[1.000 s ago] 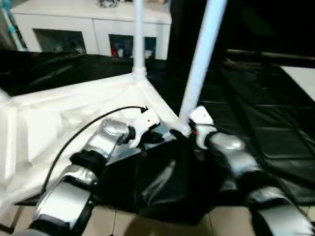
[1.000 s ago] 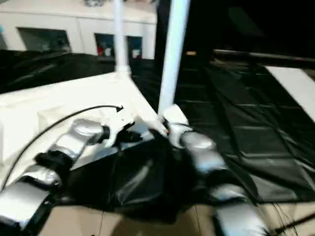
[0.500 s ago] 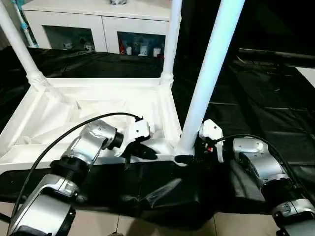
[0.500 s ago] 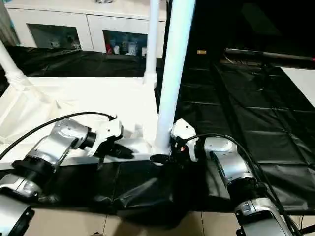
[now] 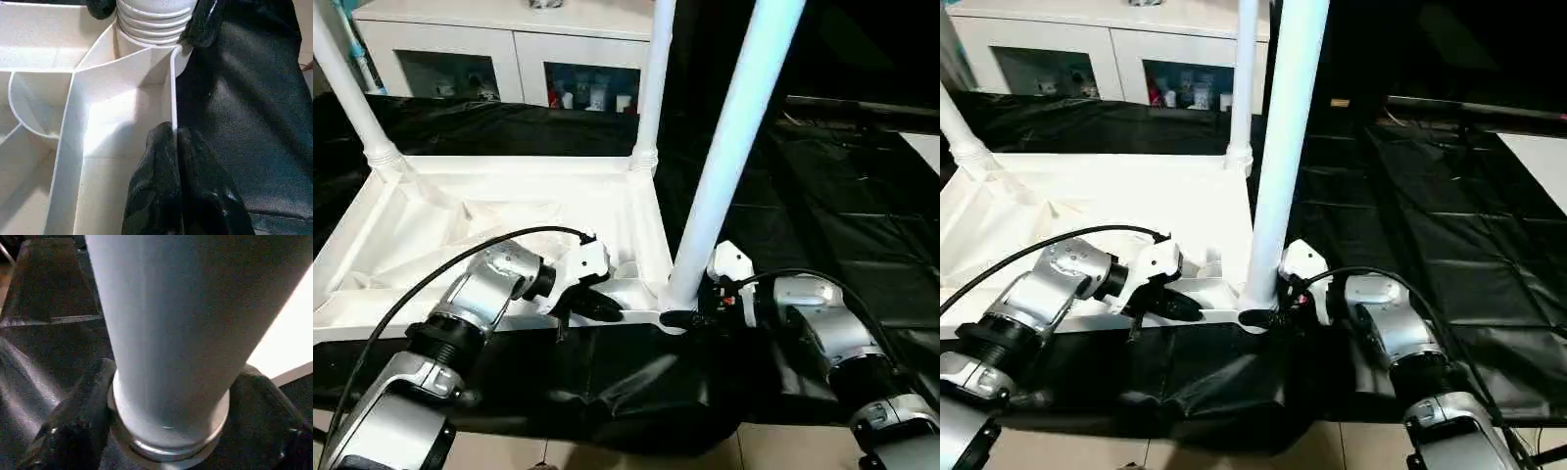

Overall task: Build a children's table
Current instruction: Rotate leg to tighten

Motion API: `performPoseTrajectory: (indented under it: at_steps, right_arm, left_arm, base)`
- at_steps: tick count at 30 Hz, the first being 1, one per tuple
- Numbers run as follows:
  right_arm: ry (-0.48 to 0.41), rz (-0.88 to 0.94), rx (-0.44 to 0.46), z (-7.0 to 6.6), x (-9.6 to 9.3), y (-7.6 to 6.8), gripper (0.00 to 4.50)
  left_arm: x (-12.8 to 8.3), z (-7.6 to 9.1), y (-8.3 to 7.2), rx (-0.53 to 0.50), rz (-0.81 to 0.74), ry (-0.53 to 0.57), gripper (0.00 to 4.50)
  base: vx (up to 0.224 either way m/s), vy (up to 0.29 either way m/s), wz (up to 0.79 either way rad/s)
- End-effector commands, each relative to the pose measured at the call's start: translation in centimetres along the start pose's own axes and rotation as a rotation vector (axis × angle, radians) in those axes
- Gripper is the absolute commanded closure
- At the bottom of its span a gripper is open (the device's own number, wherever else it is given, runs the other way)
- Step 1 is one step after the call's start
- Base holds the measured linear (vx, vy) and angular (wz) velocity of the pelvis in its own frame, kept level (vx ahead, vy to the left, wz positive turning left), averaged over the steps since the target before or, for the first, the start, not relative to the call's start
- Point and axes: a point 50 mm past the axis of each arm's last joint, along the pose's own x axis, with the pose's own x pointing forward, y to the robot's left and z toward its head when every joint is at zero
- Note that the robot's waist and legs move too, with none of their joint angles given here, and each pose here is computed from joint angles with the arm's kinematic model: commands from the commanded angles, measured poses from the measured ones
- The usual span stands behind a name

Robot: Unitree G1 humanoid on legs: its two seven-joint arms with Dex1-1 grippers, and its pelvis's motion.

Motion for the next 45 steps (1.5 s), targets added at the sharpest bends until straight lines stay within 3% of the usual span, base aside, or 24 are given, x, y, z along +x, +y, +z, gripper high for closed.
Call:
performPoseTrajectory:
  at_steps: [1, 5, 21, 23, 25, 26, 27, 29, 34, 42, 44, 45]
  right_arm:
    - [0.002, -0.022, -0.008, 0.4, -0.3, -0.6, 1.41]
    - [0.002, -0.02, -0.01, 0.2, -0.3, -0.5, 1.74]
    - [0.011, -0.041, 0.015, -0.5, -0.1, -0.2, 1.8]
    - [-0.007, -0.135, 0.068, -1.0, 0.5, -0.3, 1.8]
    - [-0.107, -0.568, 0.287, -1.2, 4.4, -1.0, 1.8]
    - [-0.107, -0.568, 0.287, -1.2, 4.4, -1.0, 1.8]
    - [-0.12, -0.71, 0.409, -1.2, 6.7, -0.7, 1.8]
    - [-0.123, -0.724, 0.442, -1.0, 7.6, -0.4, 1.8]
    - [-0.135, -0.705, 0.393, 0.0, 8.5, -0.2, 1.81]
    - [-0.09, -0.713, 0.305, 0.0, 9.0, 0.1, 1.81]
    - [-0.133, -0.674, 0.313, 0.4, 9.1, 0.2, 1.11]
    - [-0.155, -0.651, 0.307, 0.7, 9.0, 0.1, 1.11]
  left_arm:
    - [1.4, -2.4, -1.4, -0.072, -0.099, 0.1, 4.5]
    - [1.5, -2.4, -1.4, -0.073, -0.099, 0.102, 4.5]
    - [1.6, -2.4, -1.6, -0.081, -0.095, 0.096, 4.5]
    - [2.2, -2.3, -1.5, -0.095, -0.066, 0.066, 4.5]
    - [4.3, -0.8, 0.5, -0.143, 0.18, 0.0, 4.5]
    - [4.3, -0.8, 0.5, -0.143, 0.18, 0.0, 4.5]
    - [5.3, 0.1, 1.3, -0.162, 0.271, -0.018, 4.5]
    - [5.5, 0.4, 1.4, -0.162, 0.279, -0.021, 4.5]
    - [5.7, 0.7, 1.3, -0.149, 0.261, -0.03, 4.5]
    - [5.5, 0.2, 1.8, -0.15, 0.314, -0.026, 4.5]
    - [5.5, 0.2, 1.8, -0.147, 0.313, -0.029, 4.5]
    - [5.4, 0.2, 1.7, -0.143, 0.306, -0.03, 4.5]
  base:
    - [0.0, 0.0, 0.0]
    - [0.0, 0.0, 0.0]
    - [0.0, 0.0, 0.0]
    - [0.0, 0.0, 0.0]
    - [0.0, 0.0, 0.0]
    - [0.0, 0.0, 0.0]
    - [-0.055, -0.001, -0.09]
    - [-0.062, 0.014, -0.11]
    - [0.0, 0.0, 0.0]
    - [0.0, 0.0, 0.0]
    - [0.0, 0.0, 0.0]
    - [0.0, 0.0, 0.0]
